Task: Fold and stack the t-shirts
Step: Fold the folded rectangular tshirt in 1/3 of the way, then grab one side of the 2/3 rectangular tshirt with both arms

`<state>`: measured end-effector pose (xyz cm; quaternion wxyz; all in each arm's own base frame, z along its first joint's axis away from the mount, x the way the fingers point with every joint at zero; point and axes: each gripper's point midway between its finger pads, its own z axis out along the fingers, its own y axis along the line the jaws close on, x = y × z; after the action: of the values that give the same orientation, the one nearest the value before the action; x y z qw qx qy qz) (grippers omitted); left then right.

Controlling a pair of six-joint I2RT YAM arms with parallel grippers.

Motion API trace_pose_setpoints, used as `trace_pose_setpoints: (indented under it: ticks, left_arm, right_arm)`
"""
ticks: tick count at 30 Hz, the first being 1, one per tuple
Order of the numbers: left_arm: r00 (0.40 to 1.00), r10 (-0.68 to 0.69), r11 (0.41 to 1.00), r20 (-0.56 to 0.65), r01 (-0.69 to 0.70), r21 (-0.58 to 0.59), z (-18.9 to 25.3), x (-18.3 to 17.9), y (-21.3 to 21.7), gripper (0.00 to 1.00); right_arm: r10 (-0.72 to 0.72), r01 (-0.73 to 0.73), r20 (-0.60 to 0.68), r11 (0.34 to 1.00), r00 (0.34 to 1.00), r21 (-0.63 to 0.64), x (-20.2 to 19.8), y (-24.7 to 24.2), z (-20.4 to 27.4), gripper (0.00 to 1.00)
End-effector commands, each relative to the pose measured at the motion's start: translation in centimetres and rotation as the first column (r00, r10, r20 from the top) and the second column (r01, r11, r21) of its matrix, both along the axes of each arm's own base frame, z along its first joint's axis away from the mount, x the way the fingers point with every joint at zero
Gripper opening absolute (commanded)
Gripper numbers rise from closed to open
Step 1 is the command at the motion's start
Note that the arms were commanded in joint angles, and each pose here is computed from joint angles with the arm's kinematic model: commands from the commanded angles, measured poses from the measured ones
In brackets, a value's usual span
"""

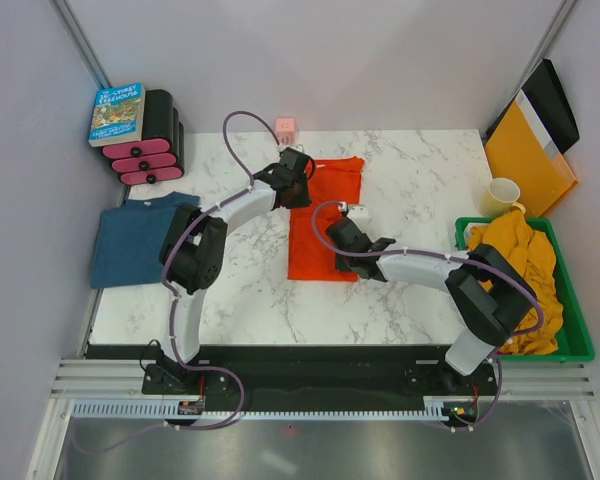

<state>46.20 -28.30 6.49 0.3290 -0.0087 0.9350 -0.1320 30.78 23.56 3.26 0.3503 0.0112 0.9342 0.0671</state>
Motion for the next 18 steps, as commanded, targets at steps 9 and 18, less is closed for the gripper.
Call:
trace_pose_setpoints:
  ticks: [9, 18]
  left_arm:
    - [0.999, 0.015, 0.998, 0.032, -0.013, -0.06, 5.3, -9.3, 4.3, 0.38]
    - [0.997, -0.061, 0.994, 0.05, 0.065, -0.092, 3.7, -16.6, 4.2, 0.4]
  right_arm:
    - [-0.075, 0.077, 0.082, 0.997, 0.994, -0.029, 0.2, -3.4, 4.7, 0.48]
    - [-0.103, 0.103, 0.018, 0.995, 0.994, 0.0, -3.4, -5.7, 1.3, 0.53]
